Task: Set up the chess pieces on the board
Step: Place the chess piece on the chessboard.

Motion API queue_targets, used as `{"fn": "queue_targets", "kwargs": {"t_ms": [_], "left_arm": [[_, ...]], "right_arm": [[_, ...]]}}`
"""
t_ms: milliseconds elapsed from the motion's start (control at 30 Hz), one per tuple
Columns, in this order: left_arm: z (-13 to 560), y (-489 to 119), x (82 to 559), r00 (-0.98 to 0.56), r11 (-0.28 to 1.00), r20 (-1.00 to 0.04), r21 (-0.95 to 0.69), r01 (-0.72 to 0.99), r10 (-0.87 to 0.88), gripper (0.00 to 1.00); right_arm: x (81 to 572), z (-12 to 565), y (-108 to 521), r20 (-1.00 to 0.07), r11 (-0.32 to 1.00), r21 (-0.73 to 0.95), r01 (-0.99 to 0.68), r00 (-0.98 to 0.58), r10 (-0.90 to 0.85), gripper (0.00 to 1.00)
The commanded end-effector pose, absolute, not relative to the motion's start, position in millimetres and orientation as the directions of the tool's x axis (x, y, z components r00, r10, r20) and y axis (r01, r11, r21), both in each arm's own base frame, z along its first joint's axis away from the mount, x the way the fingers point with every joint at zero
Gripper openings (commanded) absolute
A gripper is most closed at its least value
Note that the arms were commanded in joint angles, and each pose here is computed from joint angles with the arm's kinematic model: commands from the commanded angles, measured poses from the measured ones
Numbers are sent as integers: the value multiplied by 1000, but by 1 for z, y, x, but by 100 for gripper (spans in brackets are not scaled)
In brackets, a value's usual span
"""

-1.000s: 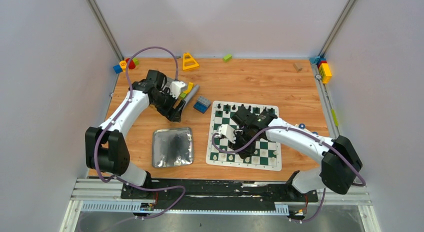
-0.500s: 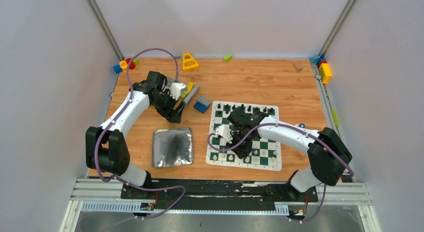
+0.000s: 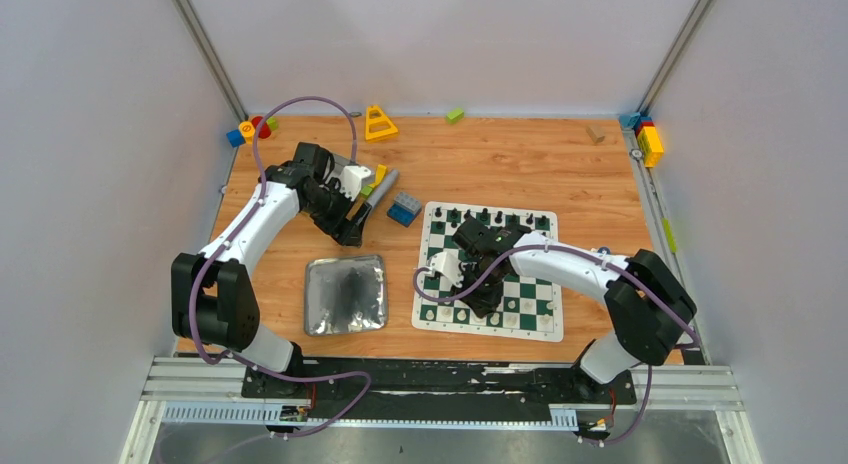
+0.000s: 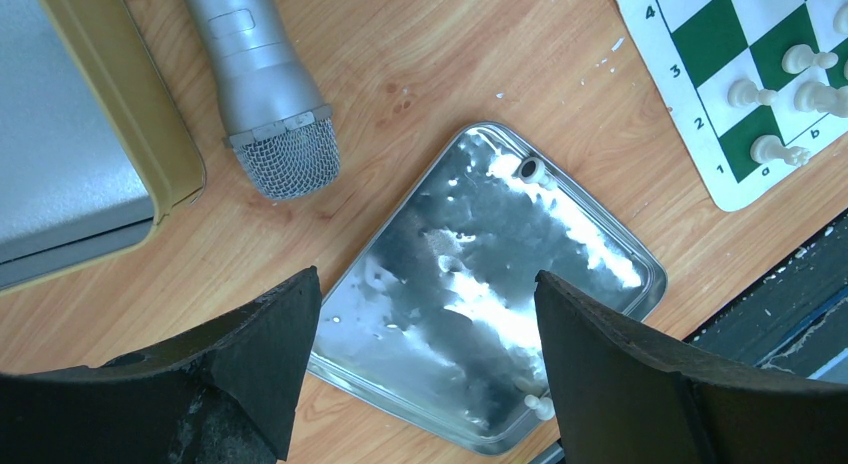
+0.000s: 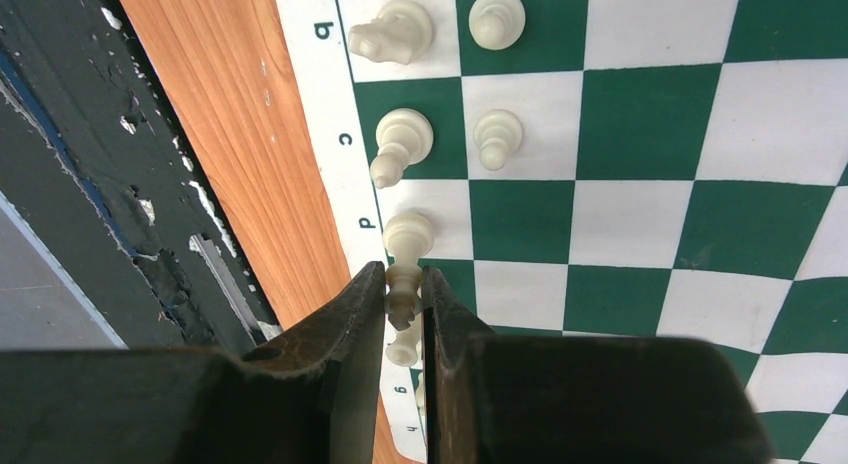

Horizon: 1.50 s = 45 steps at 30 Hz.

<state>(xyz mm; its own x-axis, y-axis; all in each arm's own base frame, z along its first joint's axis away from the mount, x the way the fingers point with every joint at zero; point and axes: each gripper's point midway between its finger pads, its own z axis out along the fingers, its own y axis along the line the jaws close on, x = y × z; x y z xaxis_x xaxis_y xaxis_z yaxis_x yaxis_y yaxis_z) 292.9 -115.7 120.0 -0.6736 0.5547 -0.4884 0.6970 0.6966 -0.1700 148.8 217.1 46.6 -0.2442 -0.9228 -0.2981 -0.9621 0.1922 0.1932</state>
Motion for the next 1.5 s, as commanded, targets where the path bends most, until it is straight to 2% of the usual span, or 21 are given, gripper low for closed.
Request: {"fn": "queue_targets", "kwargs": {"t_ms": [0,367,900,1067,1167,1333,1467], "left_arm": [[130,-118,297,-653,696,-525,-149,703,547,86],[130,-118,296,-654,695,-523,-152,703,548,86],[128,-117,295,-656,695,-517,-151,703,551,86],[127,-117,295,-656,695,-514,-149,703,553,86],[127,-116,295,-653,693,-512,-145,706,558,87],[121,-115,290,-634,674,-509,-134,726,582,87],[109,-120,281,-589,627,-507,-115,770,630,85]], "right_arm": [[154,44,218,-300,203,176,-963,-249,-921,3],[154,41,218,-294,221,177,-959,-265,-918,7],[153,40,222,-293,235,169,-957,-276,-915,19],[153,39,221,-290,240,160,-958,-278,-916,29],[156,46,221,-308,238,139,-961,-271,-912,38],[165,75,233,-402,234,121,-965,-264,-877,56],[175,107,244,-508,233,122,-965,-262,-820,60]]}}
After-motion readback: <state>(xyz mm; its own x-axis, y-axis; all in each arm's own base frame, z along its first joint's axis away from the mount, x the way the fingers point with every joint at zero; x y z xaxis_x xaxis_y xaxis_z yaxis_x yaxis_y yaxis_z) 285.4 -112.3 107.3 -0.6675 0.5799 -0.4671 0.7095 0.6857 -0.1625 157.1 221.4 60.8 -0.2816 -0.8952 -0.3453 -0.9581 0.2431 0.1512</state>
